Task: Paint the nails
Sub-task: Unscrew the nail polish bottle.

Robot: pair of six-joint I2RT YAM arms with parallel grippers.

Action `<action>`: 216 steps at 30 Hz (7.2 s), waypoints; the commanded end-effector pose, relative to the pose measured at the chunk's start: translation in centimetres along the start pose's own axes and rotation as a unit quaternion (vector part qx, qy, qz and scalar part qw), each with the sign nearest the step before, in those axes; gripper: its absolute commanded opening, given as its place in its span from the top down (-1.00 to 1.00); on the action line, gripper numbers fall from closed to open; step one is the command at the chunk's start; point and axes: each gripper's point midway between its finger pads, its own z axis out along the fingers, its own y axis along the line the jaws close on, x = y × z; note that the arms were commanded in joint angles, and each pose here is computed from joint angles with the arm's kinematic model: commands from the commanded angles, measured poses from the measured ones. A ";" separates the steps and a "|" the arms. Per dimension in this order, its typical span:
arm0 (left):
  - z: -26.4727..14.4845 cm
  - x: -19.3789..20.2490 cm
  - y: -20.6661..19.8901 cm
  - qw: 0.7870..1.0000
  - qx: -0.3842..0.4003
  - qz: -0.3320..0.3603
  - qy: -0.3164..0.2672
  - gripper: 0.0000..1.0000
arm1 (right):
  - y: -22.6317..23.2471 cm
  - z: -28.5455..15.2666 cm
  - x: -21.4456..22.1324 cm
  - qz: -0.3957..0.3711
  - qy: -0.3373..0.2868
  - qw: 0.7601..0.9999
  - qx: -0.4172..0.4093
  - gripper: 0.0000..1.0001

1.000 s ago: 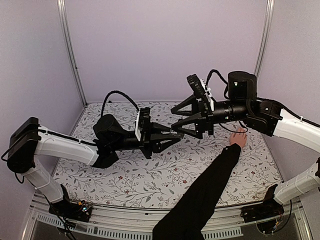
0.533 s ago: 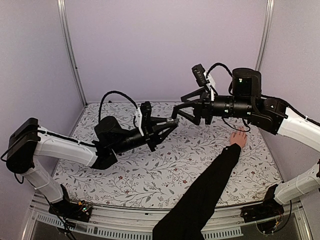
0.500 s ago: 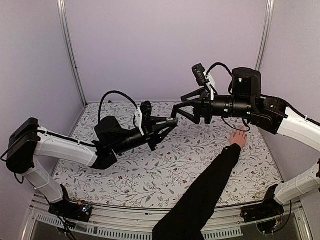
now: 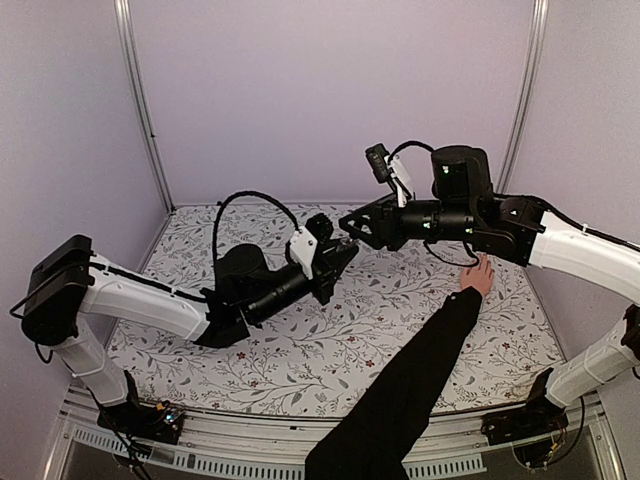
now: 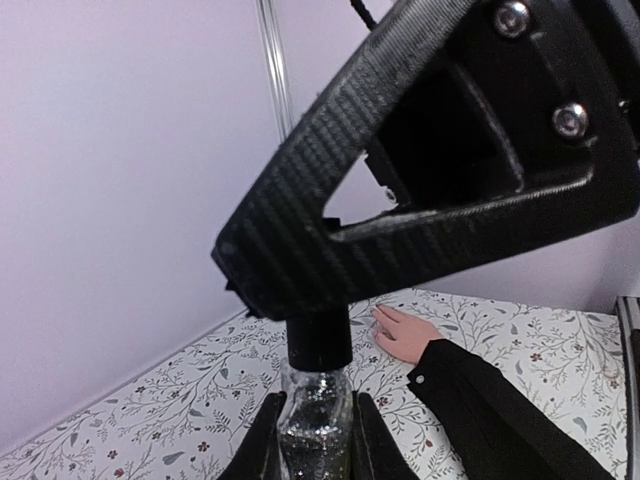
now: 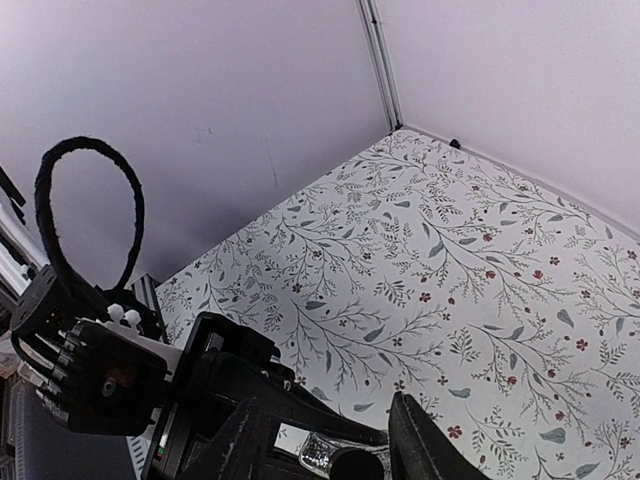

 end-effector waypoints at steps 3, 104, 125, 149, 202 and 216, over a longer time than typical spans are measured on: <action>0.5 -0.2 0.8 0.999 -0.038 0.022 -0.001 1.00 | 0.0 0.2 -0.6 0.034 -0.008 0.999 -0.002 0.21; -4.0 -4.4 -5.0 0.959 0.258 -0.068 -0.099 1.00 | 5.2 -3.8 2.2 -0.102 0.070 0.981 -0.149 0.38; -3.4 -3.6 -5.6 0.956 0.273 -0.073 -0.085 1.00 | 5.1 -4.5 1.2 -0.124 0.051 0.982 -0.134 1.00; -3.0 -3.1 -5.9 0.955 0.278 -0.076 -0.074 1.00 | 5.2 -5.6 0.0 -0.133 0.023 0.983 -0.125 1.00; -2.0 -2.5 -5.9 0.954 0.281 -0.089 -0.054 1.00 | 5.5 -6.4 0.8 -0.180 0.032 0.974 -0.135 1.00; -2.1 -2.6 -6.0 0.953 0.284 -0.089 -0.056 1.00 | 4.0 -6.2 0.9 -0.183 0.030 0.978 -0.091 1.00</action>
